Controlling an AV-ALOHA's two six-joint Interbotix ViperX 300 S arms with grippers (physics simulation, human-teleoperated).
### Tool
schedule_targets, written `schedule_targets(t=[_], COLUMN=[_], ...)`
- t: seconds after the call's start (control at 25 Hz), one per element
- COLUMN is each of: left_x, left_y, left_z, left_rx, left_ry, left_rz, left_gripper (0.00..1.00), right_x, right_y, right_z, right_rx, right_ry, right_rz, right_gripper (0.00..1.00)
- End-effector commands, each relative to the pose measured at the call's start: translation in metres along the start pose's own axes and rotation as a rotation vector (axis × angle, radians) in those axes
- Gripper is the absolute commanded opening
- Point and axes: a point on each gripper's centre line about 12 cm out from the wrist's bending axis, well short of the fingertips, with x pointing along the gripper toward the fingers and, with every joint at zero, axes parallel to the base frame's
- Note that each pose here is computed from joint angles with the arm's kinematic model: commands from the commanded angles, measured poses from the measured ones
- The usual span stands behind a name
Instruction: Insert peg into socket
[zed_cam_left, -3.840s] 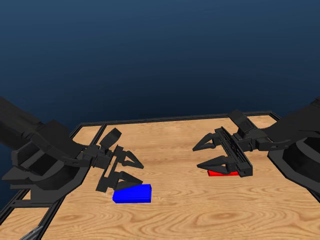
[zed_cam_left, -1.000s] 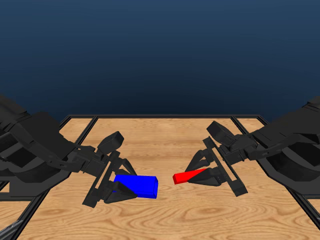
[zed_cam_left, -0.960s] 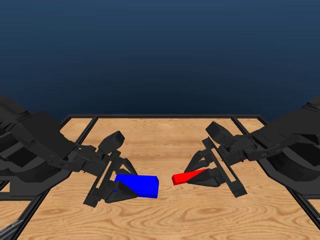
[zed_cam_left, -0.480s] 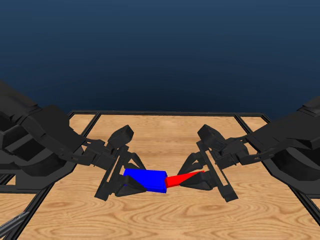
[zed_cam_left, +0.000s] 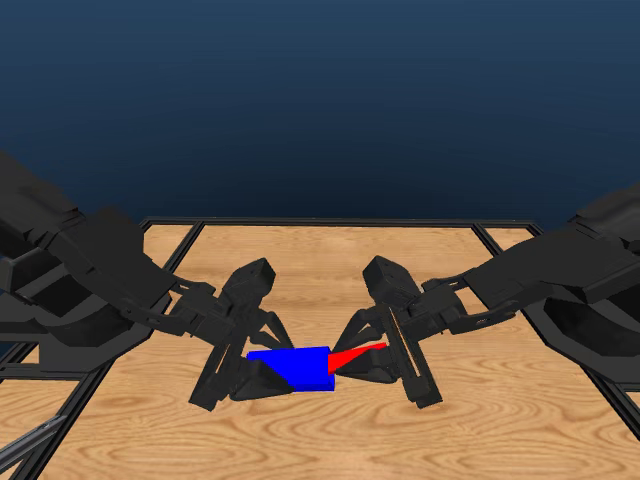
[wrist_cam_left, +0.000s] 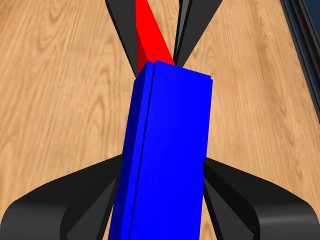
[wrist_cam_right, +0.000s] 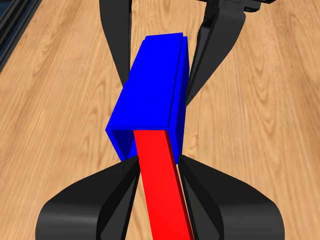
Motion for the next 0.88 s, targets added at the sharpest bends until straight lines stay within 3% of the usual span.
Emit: schedule_targets(t=[0.04, 0.16, 0.2, 0.24, 0.28, 0.32, 0.4, 0.48, 0.56, 0.72, 0.76, 0.84, 0.88], left_x=[0.001, -0.002, -0.007, -0.011, -0.011, -0.011, -0.016, -0.016, -0.014, -0.015, -0.018, -0.021, -0.018], left_y=[-0.004, -0.006, -0.003, -0.003, 0.002, -0.002, -0.002, -0.004, 0.0, 0.006, 0.001, 0.002, 0.005], left_z=[0.022, 0.023, 0.022, 0.02, 0.018, 0.013, 0.016, 0.01, 0.008, -0.002, 0.011, 0.012, 0.004], left_rx=[-0.004, 0.0, -0.024, -0.037, -0.059, -0.03, -0.045, -0.016, -0.038, -0.037, -0.046, -0.067, -0.052], left_ry=[-0.074, -0.069, -0.089, -0.085, -0.058, -0.086, -0.094, -0.082, -0.07, -0.043, -0.087, -0.106, -0.097], left_rz=[-0.015, -0.021, -0.019, -0.022, -0.005, -0.019, -0.023, -0.03, -0.016, 0.002, -0.018, -0.018, -0.003], left_gripper=[0.0, 0.0, 0.0, 0.0, 0.0, 0.0, 0.0, 0.0, 0.0, 0.0, 0.0, 0.0, 0.0], right_x=[0.01, 0.019, 0.021, 0.02, 0.02, 0.018, 0.017, 0.012, 0.011, -0.003, -0.009, -0.022, -0.027], right_y=[0.015, 0.019, 0.018, 0.019, 0.017, 0.017, 0.013, 0.011, 0.009, 0.003, 0.002, 0.001, 0.0], right_z=[0.041, 0.05, 0.046, 0.045, 0.044, 0.044, 0.037, 0.035, 0.026, 0.01, 0.005, -0.002, -0.014], right_rx=[-0.046, -0.047, -0.035, -0.028, -0.015, -0.013, 0.001, 0.012, 0.02, 0.051, 0.061, 0.085, 0.098], right_ry=[-0.083, -0.065, -0.05, -0.052, -0.049, -0.05, -0.035, -0.023, 0.0, 0.034, 0.047, 0.063, 0.09], right_rz=[0.033, 0.037, 0.035, 0.037, 0.035, 0.035, 0.028, 0.024, 0.019, 0.007, 0.004, 0.003, -0.002], right_gripper=[0.0, 0.0, 0.94, 1.0, 1.0, 1.0, 1.0, 1.0, 1.0, 1.0, 1.0, 1.0, 1.0])
